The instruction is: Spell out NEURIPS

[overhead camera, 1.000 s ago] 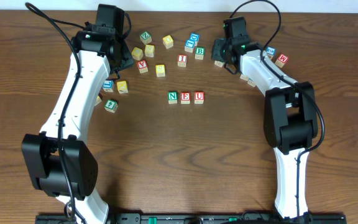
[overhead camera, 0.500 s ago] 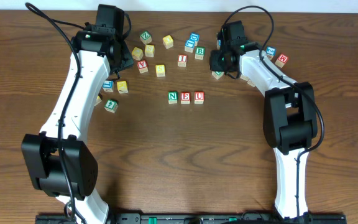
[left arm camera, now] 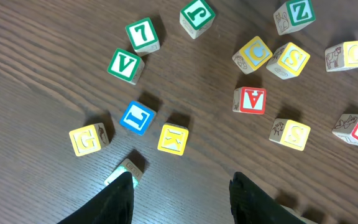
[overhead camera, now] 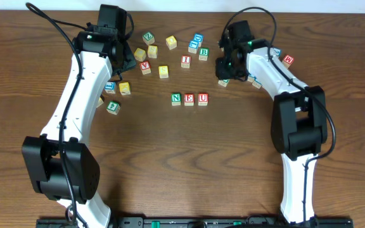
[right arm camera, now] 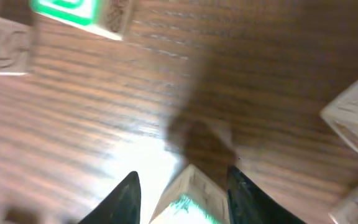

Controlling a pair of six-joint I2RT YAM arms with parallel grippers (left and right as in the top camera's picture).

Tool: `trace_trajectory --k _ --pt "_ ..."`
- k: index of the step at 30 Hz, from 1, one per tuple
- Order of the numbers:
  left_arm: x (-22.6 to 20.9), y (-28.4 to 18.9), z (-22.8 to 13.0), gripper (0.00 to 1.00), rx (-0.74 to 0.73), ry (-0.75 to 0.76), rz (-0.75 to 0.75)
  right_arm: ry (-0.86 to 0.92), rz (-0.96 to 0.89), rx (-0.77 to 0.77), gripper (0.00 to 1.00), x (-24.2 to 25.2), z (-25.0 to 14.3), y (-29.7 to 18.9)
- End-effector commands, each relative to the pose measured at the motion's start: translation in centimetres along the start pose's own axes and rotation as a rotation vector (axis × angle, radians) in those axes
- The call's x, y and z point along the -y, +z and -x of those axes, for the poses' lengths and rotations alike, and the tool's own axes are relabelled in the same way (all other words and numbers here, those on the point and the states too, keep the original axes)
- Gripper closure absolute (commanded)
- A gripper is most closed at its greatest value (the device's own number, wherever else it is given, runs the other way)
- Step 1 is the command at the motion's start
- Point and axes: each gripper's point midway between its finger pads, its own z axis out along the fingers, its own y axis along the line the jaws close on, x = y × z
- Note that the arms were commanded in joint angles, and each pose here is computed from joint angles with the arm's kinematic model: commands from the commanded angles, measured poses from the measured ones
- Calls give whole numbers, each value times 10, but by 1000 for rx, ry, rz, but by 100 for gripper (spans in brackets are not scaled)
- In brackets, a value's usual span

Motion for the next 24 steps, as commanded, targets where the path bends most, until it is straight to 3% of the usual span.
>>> trace_trajectory --k 1,5,8,10,15,24 --pt "-1 2 2 51 0 -13 9 -58 28 128 60 -20 35 -67" --pt "-1 2 2 51 0 -13 9 -32 48 57 66 -24 17 -75" --pt "-1 2 2 51 0 -13 9 -16 81 -33 89 -28 -5 -66" --pt "-1 2 2 51 0 -3 9 -10 84 -81 99 -29 -18 -59" --pt "-2 2 2 51 2 2 11 -9 79 -157 99 -30 -43 -40" --pt "-2 2 2 51 2 2 12 -20 63 -149 99 -23 -51 -19"
